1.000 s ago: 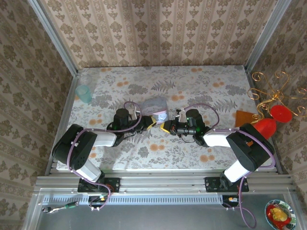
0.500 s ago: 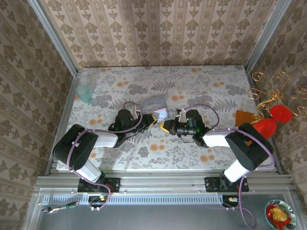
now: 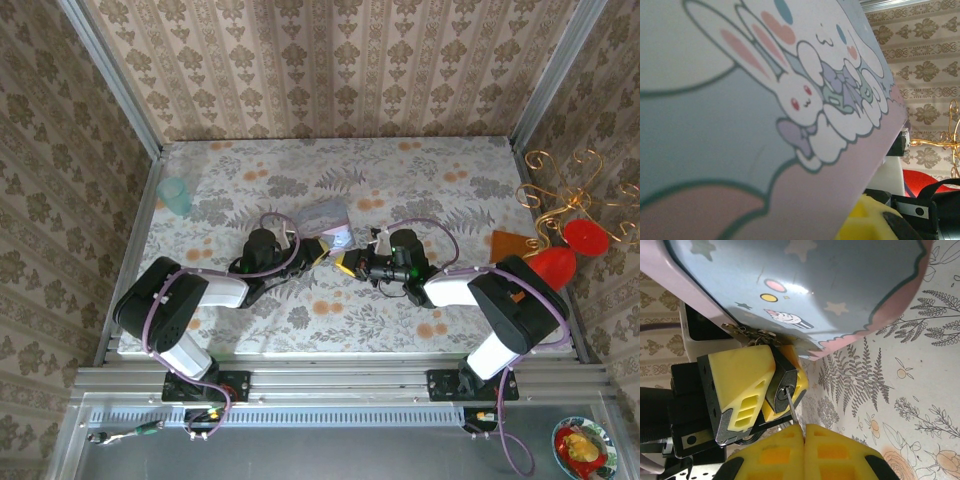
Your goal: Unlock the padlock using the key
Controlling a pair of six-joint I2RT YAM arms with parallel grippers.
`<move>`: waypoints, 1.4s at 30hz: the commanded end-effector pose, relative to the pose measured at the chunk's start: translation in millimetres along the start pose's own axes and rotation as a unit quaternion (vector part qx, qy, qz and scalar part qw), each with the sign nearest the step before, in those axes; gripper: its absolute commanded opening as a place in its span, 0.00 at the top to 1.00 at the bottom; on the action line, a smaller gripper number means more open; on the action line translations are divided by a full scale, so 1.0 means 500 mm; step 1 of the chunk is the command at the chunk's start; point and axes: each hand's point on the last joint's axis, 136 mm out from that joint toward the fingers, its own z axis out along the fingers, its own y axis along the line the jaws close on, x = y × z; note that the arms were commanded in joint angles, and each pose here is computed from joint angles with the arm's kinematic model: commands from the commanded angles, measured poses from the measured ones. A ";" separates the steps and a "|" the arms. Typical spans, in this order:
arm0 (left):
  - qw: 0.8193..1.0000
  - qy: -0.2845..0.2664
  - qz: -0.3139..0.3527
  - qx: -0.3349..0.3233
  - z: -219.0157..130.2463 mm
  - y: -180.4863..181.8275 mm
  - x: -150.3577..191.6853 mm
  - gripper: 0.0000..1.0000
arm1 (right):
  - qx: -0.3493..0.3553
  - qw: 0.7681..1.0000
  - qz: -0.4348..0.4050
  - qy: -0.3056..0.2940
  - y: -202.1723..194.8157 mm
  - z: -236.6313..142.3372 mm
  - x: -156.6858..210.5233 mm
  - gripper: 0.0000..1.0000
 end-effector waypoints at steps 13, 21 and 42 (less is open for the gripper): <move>0.989 0.097 0.050 0.101 0.016 -0.123 0.086 1.00 | -0.017 0.999 0.001 -0.043 0.024 0.019 -0.045 1.00; 0.990 0.084 0.048 0.101 0.017 -0.124 0.076 1.00 | -0.014 0.999 -0.008 -0.032 0.031 0.037 -0.013 1.00; 1.000 0.017 -0.006 0.000 0.010 -0.028 0.039 1.00 | -0.019 0.993 -0.070 -0.090 0.077 0.030 0.022 1.00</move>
